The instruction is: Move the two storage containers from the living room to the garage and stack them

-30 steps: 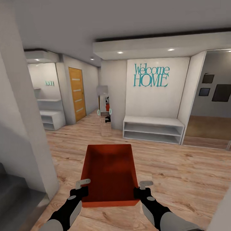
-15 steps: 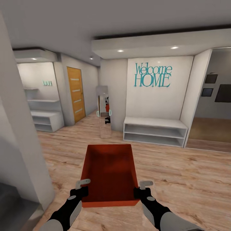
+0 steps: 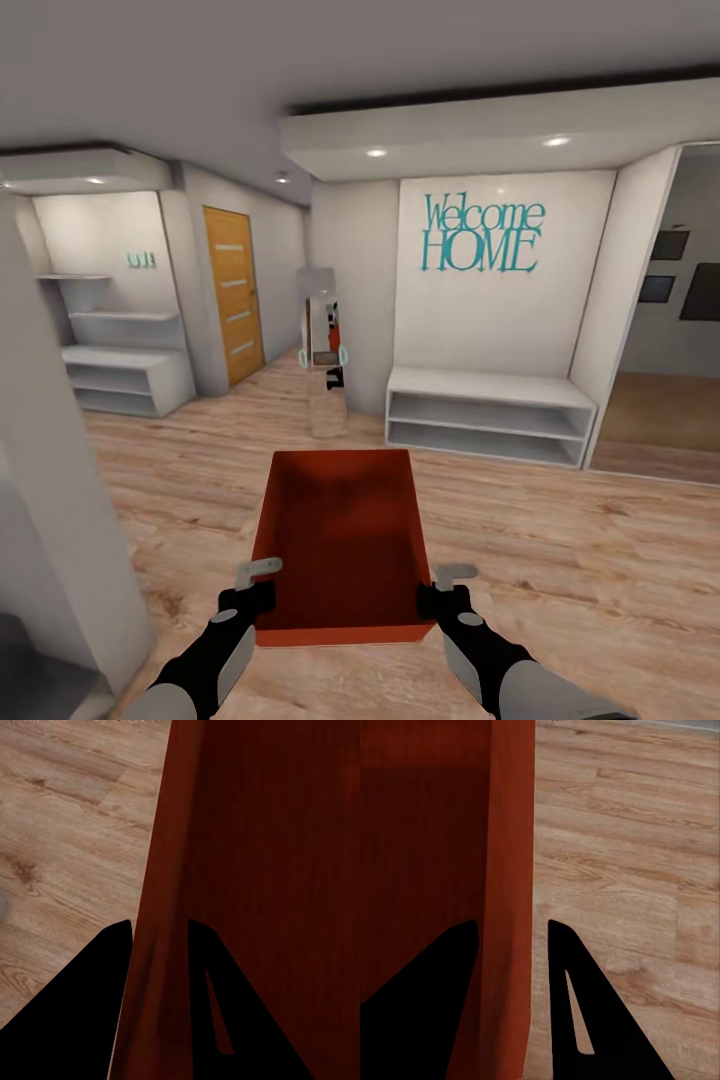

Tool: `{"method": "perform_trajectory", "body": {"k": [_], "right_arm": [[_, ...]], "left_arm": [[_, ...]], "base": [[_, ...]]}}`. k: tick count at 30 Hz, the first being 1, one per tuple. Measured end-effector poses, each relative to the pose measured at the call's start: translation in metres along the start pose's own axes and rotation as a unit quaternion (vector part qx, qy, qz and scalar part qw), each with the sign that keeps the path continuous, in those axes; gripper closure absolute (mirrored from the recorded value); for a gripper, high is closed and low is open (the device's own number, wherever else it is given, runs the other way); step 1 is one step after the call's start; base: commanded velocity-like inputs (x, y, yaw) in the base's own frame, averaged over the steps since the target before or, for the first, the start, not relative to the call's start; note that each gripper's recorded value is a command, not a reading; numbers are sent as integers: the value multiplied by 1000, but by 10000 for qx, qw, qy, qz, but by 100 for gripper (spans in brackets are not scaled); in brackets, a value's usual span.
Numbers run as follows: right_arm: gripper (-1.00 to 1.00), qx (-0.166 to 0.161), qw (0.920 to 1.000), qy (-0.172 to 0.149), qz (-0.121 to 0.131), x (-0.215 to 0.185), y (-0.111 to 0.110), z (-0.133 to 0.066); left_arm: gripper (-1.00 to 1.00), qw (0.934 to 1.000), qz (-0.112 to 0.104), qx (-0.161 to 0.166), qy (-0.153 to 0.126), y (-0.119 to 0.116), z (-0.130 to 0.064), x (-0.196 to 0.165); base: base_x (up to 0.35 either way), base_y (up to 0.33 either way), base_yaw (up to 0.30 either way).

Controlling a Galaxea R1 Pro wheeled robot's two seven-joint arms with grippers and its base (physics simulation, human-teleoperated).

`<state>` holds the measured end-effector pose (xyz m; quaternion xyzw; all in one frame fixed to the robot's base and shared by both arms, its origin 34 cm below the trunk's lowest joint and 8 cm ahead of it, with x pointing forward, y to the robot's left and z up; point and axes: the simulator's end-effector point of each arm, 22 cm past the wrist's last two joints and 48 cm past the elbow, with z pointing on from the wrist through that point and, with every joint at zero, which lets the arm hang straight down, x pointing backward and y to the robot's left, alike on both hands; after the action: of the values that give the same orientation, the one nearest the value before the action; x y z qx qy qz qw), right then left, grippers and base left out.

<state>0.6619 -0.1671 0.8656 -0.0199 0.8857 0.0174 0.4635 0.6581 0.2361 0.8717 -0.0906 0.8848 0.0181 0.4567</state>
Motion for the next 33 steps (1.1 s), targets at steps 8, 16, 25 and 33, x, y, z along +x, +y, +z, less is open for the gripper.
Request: {"method": "perform_trajectory", "body": {"k": [8,16,25,33], "right_arm": [[100,0,10000,2,0,0,0,0],[100,0,10000,3,-2,0,0,0],[100,0,10000,1,0,0,0,0],[100,0,10000,2,0,0,0,0]], "left_arm": [[100,10000,0,0,2,0,0,0],[100,10000,0,-1,4,0,0,1],[100,10000,0,0,1,0,0,0],[100,10000,0,0,2,0,0,0]], "base": [[321,0,0],[321,0,0],[321,0,0],[321,0,4]]}}
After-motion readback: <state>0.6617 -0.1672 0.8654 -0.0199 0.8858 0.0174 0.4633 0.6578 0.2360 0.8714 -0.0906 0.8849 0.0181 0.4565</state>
